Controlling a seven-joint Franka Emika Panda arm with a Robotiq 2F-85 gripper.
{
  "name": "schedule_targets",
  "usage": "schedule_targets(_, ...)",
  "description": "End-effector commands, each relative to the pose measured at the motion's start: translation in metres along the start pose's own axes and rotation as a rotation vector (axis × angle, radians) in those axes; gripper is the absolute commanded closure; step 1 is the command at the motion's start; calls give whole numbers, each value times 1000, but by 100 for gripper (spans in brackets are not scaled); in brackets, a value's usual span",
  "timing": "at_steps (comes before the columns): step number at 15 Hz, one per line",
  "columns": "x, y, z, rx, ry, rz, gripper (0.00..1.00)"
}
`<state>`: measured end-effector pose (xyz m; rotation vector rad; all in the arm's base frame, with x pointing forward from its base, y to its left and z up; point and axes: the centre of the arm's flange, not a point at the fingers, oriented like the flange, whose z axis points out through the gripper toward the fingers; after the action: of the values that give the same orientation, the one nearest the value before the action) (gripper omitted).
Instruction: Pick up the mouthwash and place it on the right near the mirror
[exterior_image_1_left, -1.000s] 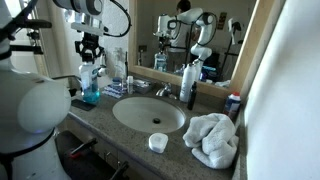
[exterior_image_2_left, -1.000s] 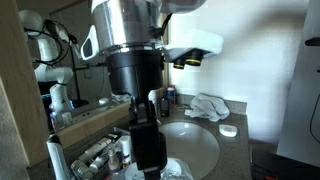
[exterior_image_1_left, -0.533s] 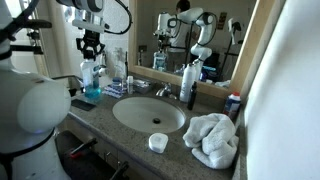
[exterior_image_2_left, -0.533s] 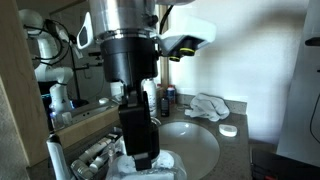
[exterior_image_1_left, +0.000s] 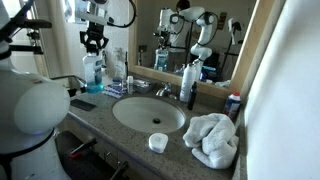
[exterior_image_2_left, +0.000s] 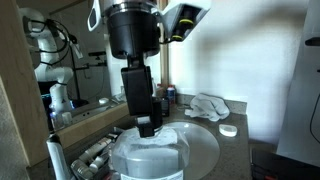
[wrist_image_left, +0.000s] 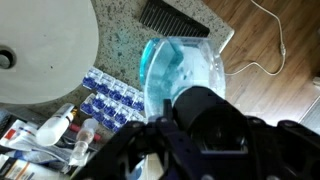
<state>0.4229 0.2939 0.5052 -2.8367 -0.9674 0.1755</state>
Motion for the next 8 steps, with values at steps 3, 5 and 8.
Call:
schedule_targets(3,-32,23,-54,-5,32,129,76)
schedule_targets(5,-43,40,-65,-8,43,169,76)
schedule_targets(8,-60,69,-78,-1,52,225,76)
